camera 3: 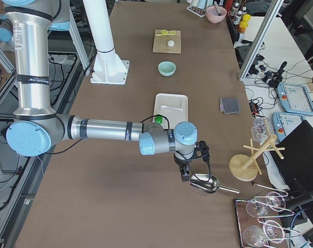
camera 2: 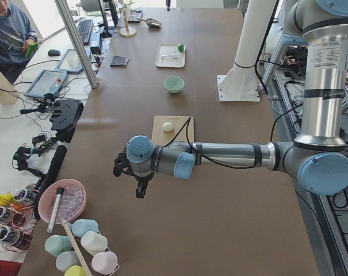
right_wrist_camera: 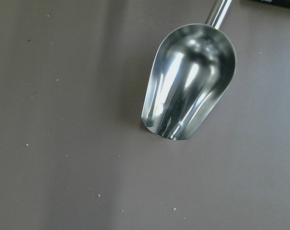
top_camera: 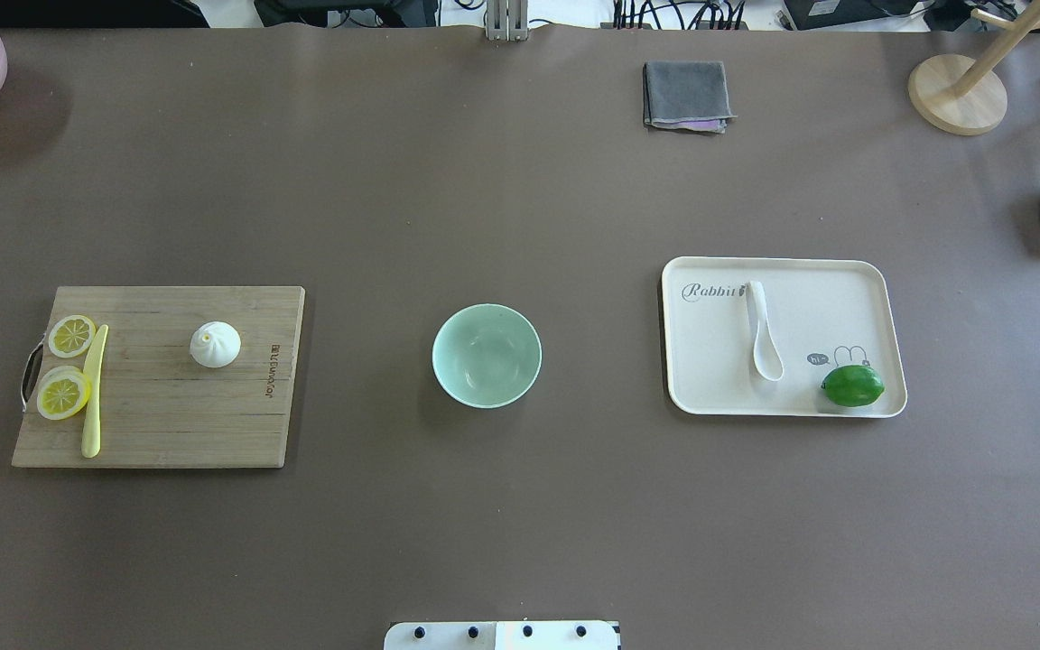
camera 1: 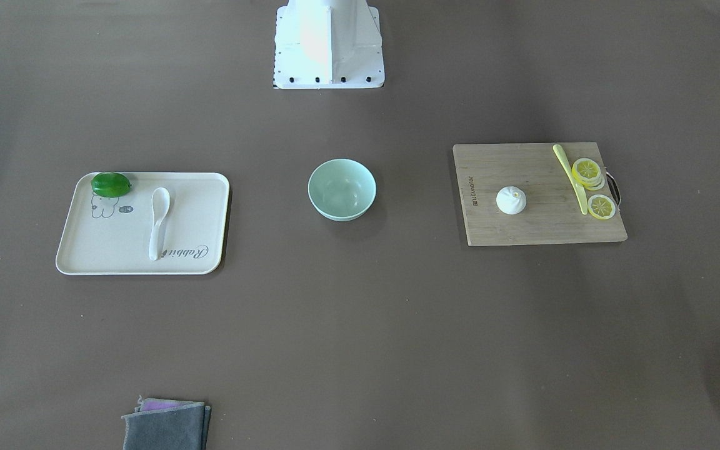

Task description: Put spoon and bun in bowl

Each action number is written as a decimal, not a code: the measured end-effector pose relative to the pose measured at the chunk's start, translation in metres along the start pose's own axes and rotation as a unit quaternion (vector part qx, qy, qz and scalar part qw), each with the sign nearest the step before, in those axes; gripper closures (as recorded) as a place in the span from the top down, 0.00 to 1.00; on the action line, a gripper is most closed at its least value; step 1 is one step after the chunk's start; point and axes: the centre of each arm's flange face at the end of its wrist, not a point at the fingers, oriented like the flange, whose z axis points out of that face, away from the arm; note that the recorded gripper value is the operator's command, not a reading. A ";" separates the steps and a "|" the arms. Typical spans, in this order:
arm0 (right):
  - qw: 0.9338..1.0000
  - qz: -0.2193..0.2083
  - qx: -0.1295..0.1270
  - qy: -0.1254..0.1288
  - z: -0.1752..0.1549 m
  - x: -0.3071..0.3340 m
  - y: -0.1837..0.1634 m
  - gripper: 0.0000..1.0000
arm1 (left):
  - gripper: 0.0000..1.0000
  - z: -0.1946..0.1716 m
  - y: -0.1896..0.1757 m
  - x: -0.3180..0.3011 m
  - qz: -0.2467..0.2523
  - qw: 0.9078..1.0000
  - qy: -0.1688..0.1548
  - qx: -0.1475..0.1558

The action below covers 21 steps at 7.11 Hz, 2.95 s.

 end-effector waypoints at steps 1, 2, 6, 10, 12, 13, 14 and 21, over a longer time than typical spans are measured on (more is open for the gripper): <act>1.000 -0.004 0.004 -0.006 0.000 -0.002 0.001 1.00 | 0.98 -0.002 -0.002 0.004 0.009 1.000 0.000 0.006; 1.000 -0.009 0.009 -0.017 0.000 -0.005 0.000 1.00 | 0.98 -0.004 -0.002 0.007 0.019 1.000 0.001 0.014; 0.998 -0.046 0.013 -0.045 0.002 -0.047 -0.014 1.00 | 0.98 0.001 0.005 0.012 0.037 0.999 0.010 0.021; 0.997 0.012 -0.008 -0.073 0.017 -0.214 -0.053 0.98 | 0.98 0.015 0.004 0.023 0.054 0.998 0.017 0.013; 0.998 0.027 -0.010 -0.057 0.048 -0.302 -0.067 0.94 | 0.98 0.017 0.004 0.027 0.054 0.998 0.018 0.016; 0.998 0.034 -0.006 -0.058 0.065 -0.339 -0.063 0.92 | 0.98 0.018 0.002 0.029 0.056 0.998 0.019 0.016; 0.997 0.046 -0.002 -0.061 0.083 -0.373 -0.058 0.90 | 0.98 0.017 0.000 0.031 0.056 0.998 0.019 0.017; 0.994 0.084 -0.016 -0.072 0.136 -0.448 -0.051 0.00 | 0.98 0.015 -0.003 0.035 0.052 0.998 0.021 0.020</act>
